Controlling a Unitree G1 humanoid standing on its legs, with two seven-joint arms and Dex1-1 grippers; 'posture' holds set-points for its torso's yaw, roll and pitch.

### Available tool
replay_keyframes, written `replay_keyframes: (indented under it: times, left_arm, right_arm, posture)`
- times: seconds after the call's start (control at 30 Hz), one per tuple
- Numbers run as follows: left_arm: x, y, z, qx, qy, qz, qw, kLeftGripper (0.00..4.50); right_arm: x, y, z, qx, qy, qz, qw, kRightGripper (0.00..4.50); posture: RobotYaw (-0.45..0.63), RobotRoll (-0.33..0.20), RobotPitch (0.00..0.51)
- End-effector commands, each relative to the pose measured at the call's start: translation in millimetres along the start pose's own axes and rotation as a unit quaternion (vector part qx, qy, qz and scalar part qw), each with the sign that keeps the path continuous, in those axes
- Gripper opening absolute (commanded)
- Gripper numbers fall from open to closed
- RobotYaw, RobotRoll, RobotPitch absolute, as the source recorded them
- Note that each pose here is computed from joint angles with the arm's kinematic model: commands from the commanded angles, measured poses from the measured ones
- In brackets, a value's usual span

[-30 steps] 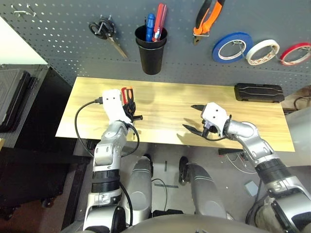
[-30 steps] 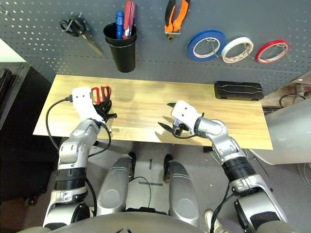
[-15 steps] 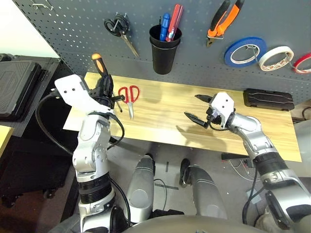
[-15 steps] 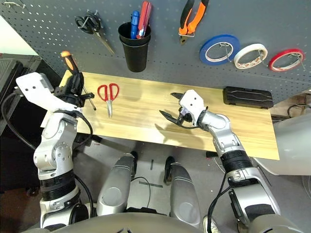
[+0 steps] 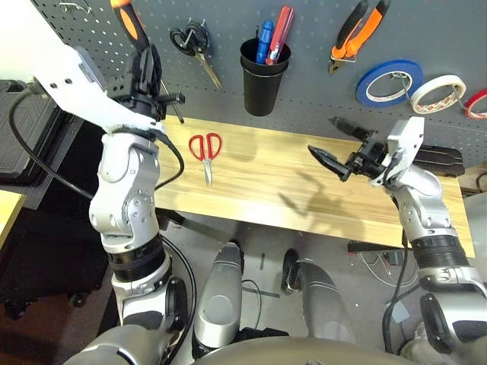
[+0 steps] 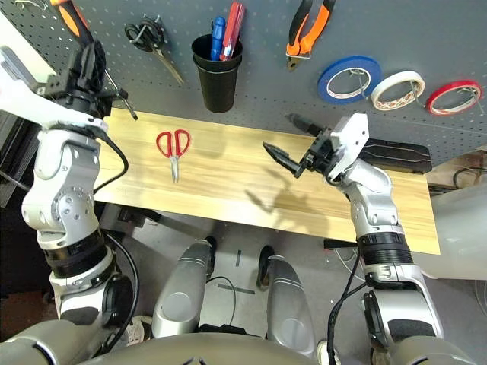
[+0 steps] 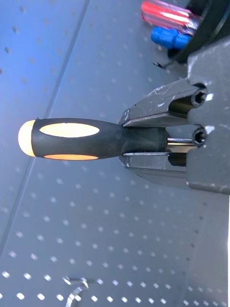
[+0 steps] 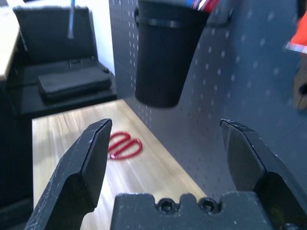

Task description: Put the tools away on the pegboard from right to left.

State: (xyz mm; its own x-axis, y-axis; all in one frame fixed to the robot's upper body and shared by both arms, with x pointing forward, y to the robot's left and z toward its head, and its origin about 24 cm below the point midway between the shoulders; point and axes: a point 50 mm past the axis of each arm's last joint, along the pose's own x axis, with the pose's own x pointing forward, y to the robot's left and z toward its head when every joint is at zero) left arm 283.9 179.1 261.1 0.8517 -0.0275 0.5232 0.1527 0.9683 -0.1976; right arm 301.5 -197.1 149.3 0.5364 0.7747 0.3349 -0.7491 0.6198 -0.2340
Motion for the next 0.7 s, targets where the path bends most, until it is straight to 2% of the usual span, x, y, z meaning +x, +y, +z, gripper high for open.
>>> replay_keyframes:
  times: [0.03,0.33,0.7]
  left_arm:
    - [7.6,-2.5,8.2,-0.002,-0.012,-0.012,1.000,0.56]
    - [26.6,-9.5,21.9,-0.008,-0.037,-0.032,0.999,0.56]
    - [46.0,-21.1,37.9,-0.025,-0.061,-0.051,0.997,0.56]
  right_arm:
    - [-7.8,-5.1,13.0,0.000,-0.015,-0.003,1.000,4.50]
    - [-3.8,-16.8,38.5,0.004,-0.051,-0.018,0.999,4.50]
    - [-10.9,-26.6,50.4,-0.005,-0.043,-0.017,0.999,4.50]
  posture:
    - [0.29,0.000,0.227]
    - [0.25,0.000,0.217]
    - [0.24,0.000,0.227]
